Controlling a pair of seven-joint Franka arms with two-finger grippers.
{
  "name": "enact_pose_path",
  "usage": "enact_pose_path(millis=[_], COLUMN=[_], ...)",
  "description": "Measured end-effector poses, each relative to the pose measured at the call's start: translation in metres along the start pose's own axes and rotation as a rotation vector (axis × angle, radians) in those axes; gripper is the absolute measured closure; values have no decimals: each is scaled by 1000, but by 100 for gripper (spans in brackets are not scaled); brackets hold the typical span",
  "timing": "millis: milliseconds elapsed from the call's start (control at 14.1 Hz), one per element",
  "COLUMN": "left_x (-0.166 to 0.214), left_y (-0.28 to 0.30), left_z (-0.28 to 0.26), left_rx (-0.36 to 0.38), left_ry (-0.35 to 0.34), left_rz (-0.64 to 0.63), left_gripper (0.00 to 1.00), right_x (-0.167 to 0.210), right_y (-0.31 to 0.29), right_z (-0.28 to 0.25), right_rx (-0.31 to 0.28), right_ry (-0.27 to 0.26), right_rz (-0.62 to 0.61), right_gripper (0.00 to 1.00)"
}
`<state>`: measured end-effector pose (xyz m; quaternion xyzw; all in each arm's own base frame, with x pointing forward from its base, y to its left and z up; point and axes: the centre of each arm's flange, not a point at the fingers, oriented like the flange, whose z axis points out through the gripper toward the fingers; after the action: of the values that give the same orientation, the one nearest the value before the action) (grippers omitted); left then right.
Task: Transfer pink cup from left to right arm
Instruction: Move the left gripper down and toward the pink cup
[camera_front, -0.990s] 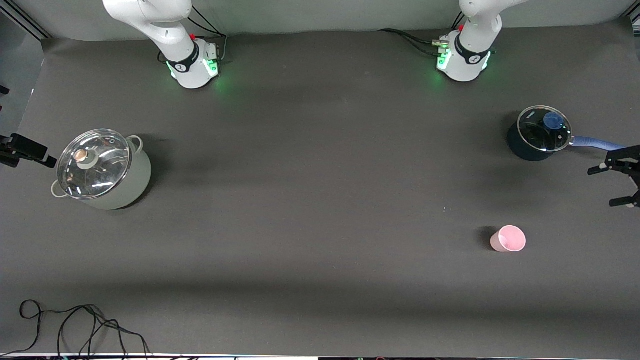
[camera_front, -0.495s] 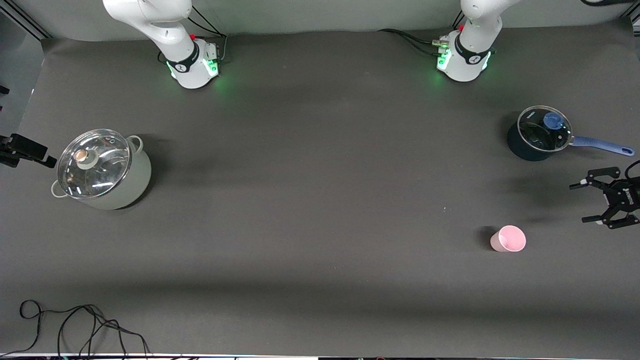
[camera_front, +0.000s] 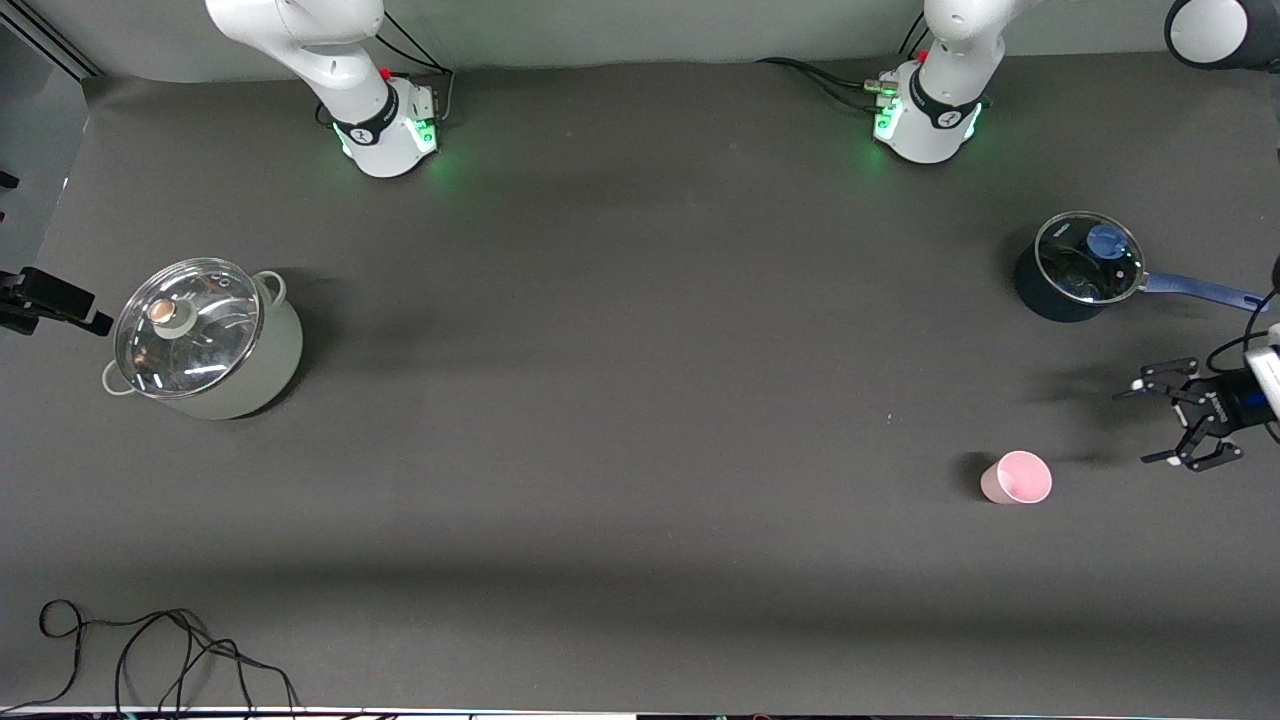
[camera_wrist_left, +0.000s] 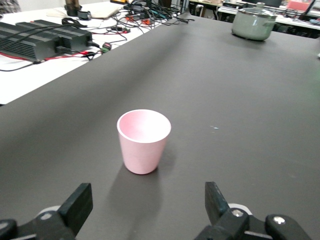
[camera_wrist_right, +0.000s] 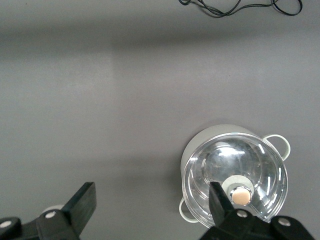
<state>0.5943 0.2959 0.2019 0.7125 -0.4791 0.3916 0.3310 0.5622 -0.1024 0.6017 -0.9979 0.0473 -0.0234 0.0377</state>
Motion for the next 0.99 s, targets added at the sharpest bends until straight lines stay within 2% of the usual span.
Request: enact_pose_path(millis=[354, 636, 990], left_x=[-45, -62, -65], left_y=[0, 1, 1], left_z=[51, 87, 124], left_rx=[88, 107, 102], left_ry=[60, 88, 84], left_rz=[105, 135, 131], left_gripper=[0, 0, 0], right_x=[1, 1, 1], right_y=[-3, -2, -1], right_z=[-4, -5, -5], right_rx=[-1, -1, -1], right_ry=[8, 10, 11], right_rz=[-6, -5, -2], right_gripper=[0, 0, 0])
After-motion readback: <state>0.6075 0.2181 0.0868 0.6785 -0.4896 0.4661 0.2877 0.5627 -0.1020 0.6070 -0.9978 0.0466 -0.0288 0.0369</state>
